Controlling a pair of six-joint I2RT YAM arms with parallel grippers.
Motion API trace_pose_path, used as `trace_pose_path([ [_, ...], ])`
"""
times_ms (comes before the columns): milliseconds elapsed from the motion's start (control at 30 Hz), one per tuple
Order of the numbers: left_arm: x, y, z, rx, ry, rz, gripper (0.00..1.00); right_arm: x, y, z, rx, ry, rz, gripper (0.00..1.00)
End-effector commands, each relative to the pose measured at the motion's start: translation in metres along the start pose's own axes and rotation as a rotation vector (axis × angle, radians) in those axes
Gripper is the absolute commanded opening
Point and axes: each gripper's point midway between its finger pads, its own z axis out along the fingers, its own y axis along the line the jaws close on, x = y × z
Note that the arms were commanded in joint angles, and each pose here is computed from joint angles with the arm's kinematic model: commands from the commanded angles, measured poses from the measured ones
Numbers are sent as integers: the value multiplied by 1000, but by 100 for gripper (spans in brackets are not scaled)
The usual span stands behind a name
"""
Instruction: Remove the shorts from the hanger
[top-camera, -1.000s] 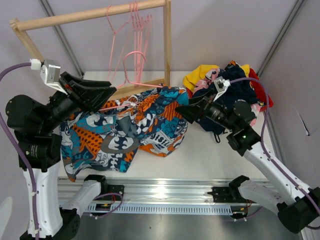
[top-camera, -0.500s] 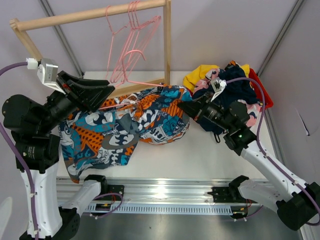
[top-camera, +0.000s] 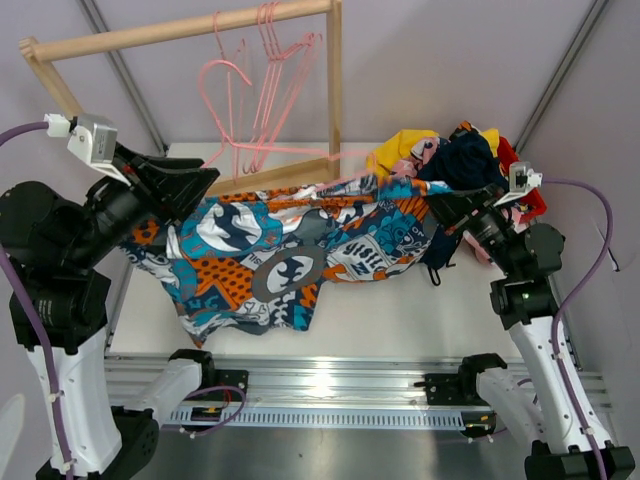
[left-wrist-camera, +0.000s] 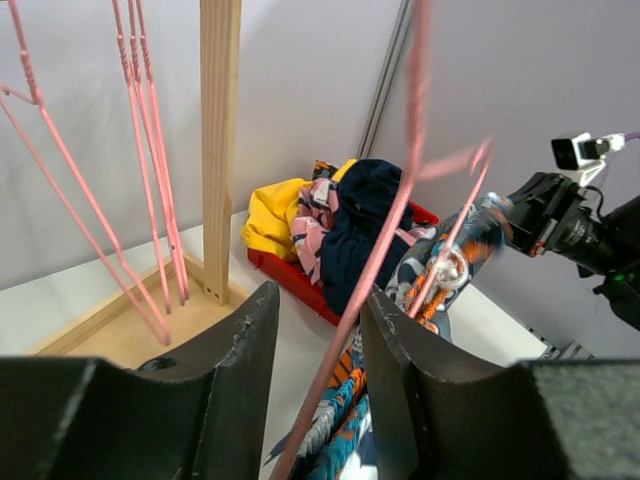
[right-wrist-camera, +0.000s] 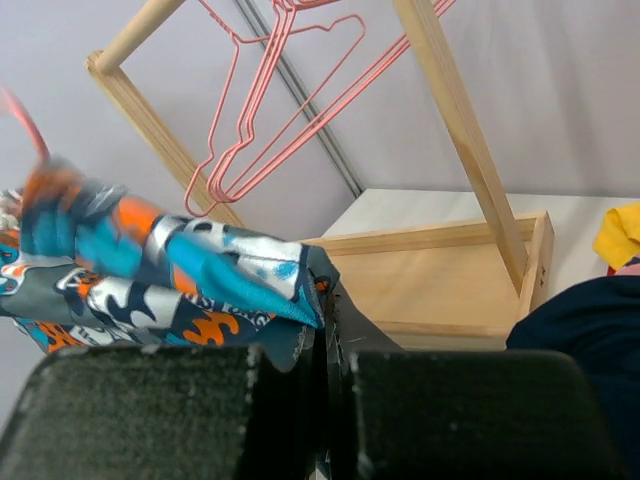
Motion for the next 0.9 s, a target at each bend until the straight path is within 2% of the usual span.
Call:
trace_pose_path([
  [0,-32,5,-12,-85,-114,112,0,-3,-31,-4,116,-40,31,0],
  [200,-34,7,-9,-86,-143,86,0,32,-14,1,-11,6,150,0],
  [300,-37,5,-6,-69,-164,67,0,54,-5,10,-13,54,114,0],
  [333,-36,5,-3,-55,-166,65,0,72,13,16,-61,107,115,0],
  [467,-28,0,3,-2,-151,23,0,95,36,32,-89,187,66,0],
  [633,-7,-24,1,162,-108,-2,1,74,57,44,-149,161,31,0],
  [700,16,-25,5,208,-53,-36,18,65,63,43,-151,168,7,0],
  [733,28,-22,7,219,-28,-56,27,47,73,45,-172,138,-38,0],
  [767,33,-29,2,250,-22,-66,46,44,76,42,-170,157,-54,0],
  [800,49,-22,7,252,1,-93,55,34,83,39,-184,147,-78,0],
  [833,51,-24,5,262,1,-95,65,5,98,38,-211,93,-135,0],
  [867,53,-27,2,267,-4,-90,77,-5,102,36,-209,83,-158,0],
])
